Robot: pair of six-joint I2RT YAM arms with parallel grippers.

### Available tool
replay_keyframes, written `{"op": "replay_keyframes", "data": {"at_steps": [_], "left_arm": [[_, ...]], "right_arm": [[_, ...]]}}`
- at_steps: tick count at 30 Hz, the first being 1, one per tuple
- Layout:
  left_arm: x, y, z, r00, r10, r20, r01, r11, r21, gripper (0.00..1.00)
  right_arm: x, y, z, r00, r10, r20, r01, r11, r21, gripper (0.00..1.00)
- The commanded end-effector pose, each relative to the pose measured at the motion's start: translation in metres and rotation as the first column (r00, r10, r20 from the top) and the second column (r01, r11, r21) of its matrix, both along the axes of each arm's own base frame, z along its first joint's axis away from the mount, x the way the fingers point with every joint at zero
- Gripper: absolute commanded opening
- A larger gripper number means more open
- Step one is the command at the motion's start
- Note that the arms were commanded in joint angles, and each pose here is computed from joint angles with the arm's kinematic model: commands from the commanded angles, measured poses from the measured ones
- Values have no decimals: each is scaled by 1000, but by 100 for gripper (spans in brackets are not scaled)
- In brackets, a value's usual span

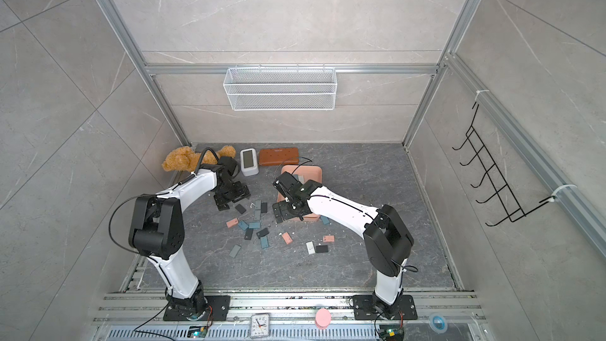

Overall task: Put the eraser in the storage box
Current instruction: Pick up the eraser from the center of the board.

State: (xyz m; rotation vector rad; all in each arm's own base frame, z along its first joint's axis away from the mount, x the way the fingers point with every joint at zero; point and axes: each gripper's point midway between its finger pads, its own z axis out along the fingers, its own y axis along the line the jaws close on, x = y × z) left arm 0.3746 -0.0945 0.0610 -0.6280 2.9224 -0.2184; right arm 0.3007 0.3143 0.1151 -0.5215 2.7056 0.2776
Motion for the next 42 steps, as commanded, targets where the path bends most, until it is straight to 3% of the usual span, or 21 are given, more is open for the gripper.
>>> {"op": "replay_keyframes", "data": {"at_steps": [1, 9, 19, 34, 42], "left_arm": [[9, -4, -1, 1000, 11, -10, -11, 1000, -27, 85], [4, 0, -18, 996, 36, -79, -36, 999, 3, 76], [-11, 8, -26, 990, 55, -130, -50, 998, 44, 73], [-11, 3, -44, 986, 65, -155, -58, 997, 48, 67], [-17, 1, -51, 985, 46, -164, -35, 997, 67, 52]], "right_arm": [[2, -4, 6, 999, -35, 9, 35, 999, -11, 100], [1, -12, 3, 999, -48, 12, 48, 998, -36, 100], [-1, -12, -3, 999, -49, 7, 50, 998, -39, 100], [-3, -20, -4, 999, -43, 20, 45, 997, -58, 100], [-1, -25, -1, 998, -47, 44, 50, 996, -68, 100]]}}
